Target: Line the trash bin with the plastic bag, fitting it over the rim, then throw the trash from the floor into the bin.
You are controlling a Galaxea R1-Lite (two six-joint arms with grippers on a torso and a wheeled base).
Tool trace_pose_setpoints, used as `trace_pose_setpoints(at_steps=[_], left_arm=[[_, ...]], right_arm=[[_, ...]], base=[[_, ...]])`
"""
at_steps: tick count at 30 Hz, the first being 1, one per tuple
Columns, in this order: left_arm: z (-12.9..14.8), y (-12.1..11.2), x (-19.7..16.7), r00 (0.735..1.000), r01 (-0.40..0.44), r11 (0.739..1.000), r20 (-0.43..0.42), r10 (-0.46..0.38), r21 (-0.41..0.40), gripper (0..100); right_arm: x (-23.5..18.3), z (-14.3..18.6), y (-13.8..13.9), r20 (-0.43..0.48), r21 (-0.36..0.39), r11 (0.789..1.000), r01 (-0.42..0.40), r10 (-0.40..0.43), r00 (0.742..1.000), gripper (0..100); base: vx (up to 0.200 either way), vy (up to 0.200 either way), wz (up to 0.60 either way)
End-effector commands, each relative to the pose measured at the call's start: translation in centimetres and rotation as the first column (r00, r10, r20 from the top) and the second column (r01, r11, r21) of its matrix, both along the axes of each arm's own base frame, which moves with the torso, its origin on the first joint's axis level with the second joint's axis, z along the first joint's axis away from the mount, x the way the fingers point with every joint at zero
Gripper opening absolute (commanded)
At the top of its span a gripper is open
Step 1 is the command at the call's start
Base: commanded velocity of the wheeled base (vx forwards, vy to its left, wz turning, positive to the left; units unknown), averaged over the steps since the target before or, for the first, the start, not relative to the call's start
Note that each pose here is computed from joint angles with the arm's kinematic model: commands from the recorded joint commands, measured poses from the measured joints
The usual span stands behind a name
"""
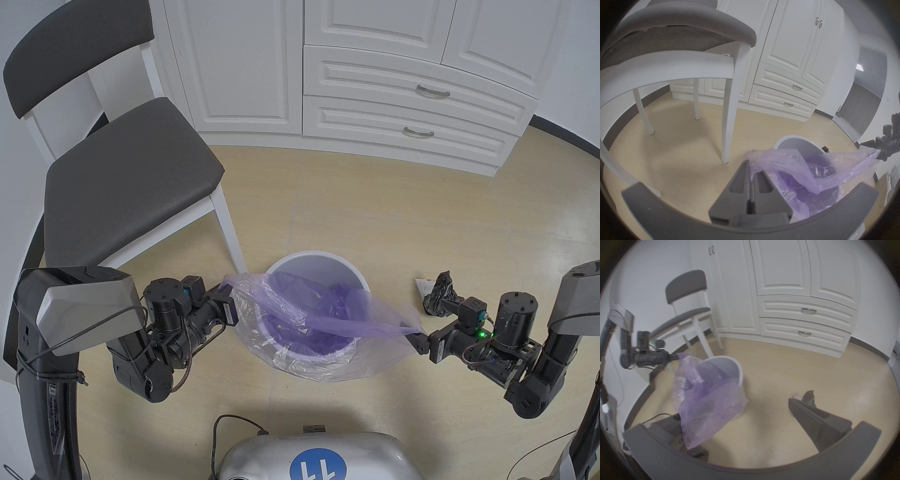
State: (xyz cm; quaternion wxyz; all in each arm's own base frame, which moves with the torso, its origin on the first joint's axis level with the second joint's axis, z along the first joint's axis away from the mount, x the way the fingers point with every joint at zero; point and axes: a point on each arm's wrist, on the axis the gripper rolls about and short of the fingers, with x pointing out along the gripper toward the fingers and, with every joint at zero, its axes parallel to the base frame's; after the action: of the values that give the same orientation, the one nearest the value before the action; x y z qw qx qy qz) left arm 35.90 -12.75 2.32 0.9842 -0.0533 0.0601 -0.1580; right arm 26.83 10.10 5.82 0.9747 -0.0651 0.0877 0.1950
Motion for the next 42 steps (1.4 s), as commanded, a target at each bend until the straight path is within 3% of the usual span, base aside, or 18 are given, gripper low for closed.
trace_pose_setpoints(at_steps=[1,4,7,15,20,31,38,39,42], left_arm=[[0.0,0.0,-0.1,1.0,0.0,1.0,-0.002,0.0,0.002,0],[-0.2,0.1,-0.1,1.0,-0.001,1.0,-0.016,0.001,0.008,0],[-1.2,0.4,0.2,0.997,-0.01,0.999,-0.071,0.013,0.041,0],[-1.5,1.2,1.2,0.995,-0.038,0.998,-0.085,0.042,0.048,0],[-1.5,1.4,1.9,0.995,-0.055,0.997,-0.085,0.059,0.048,0],[-1.4,1.4,2.0,0.995,-0.059,0.997,-0.08,0.062,0.043,0],[-1.0,0.7,1.4,0.997,-0.04,0.999,-0.071,0.043,0.037,0],[-0.6,0.2,0.6,0.997,-0.022,0.999,-0.076,0.024,0.037,0],[-0.4,-0.5,-0.1,0.997,0.002,0.999,-0.083,0.002,0.041,0]], right_arm=[[-1.4,2.1,-1.2,0.054,0.031,0.999,-0.03,0.029,0.998,100],[-1.1,2.0,-1.9,0.048,0.034,0.999,-0.025,0.024,0.999,100],[-0.3,0.7,-3.7,-0.008,0.067,0.995,-0.074,0.074,0.997,100],[0.8,-1.7,-6.5,-0.098,0.108,0.987,-0.122,0.133,0.986,100],[0.9,-3.1,-8.4,-0.142,0.176,0.957,-0.23,0.256,0.956,100],[0.9,-3.5,-10.3,-0.139,0.227,0.93,-0.288,0.323,0.936,100],[0.2,-0.8,-9.6,-0.064,0.179,0.947,-0.268,0.283,0.957,100],[-0.3,0.4,-8.2,-0.035,0.143,0.964,-0.225,0.232,0.972,100],[-0.8,1.7,-6.4,0.014,0.101,0.982,-0.16,0.16,0.987,100]], base=[[0.0,0.0,0.0],[0.0,0.0,0.0],[0.0,0.0,0.0],[0.0,0.0,0.0],[0.0,0.0,0.0],[0.0,0.0,0.0],[0.0,0.0,0.0],[0.0,0.0,0.0],[0.0,0.0,0.0]])
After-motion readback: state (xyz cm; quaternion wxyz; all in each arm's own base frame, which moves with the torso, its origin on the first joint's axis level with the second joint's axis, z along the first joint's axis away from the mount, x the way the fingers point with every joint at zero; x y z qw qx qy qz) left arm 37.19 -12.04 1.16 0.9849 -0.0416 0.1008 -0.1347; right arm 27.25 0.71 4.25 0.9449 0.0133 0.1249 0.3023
